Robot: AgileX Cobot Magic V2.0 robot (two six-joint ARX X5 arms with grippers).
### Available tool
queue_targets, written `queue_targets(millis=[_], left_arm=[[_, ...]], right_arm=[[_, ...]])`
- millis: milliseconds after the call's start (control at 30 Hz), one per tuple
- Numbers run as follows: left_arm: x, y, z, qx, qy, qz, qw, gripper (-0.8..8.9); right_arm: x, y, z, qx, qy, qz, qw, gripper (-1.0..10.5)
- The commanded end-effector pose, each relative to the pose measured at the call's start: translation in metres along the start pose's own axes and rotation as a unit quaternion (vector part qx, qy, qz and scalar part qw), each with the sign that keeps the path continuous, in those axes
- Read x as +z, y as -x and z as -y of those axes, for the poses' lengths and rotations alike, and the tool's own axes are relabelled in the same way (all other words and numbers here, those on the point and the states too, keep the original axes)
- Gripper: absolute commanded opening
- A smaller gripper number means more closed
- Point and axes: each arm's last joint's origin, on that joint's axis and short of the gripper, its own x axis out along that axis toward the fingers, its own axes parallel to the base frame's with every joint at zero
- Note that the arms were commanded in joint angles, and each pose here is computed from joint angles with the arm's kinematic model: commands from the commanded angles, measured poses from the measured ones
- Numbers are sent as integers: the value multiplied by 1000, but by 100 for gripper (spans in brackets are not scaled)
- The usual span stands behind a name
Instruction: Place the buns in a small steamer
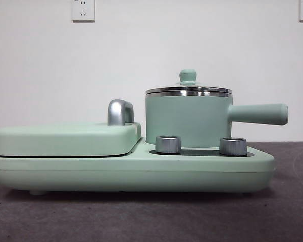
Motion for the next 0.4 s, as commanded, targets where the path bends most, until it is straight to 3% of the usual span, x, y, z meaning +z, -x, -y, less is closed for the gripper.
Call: queue_targets(millis=[33, 267, 400], left_arm=[[-5, -1, -1, 3, -4, -5, 1000, 7], [-5, -1, -1, 3, -4, -5, 1000, 7], [-5, -1, -1, 3, -4, -5, 1000, 7]], right_arm=[[-19, -8, 10, -30, 5, 14, 999, 23], [-58, -15, 28, -106, -8, -7, 994, 22], [-72, -16, 32, -115, 14, -12, 993, 21]])
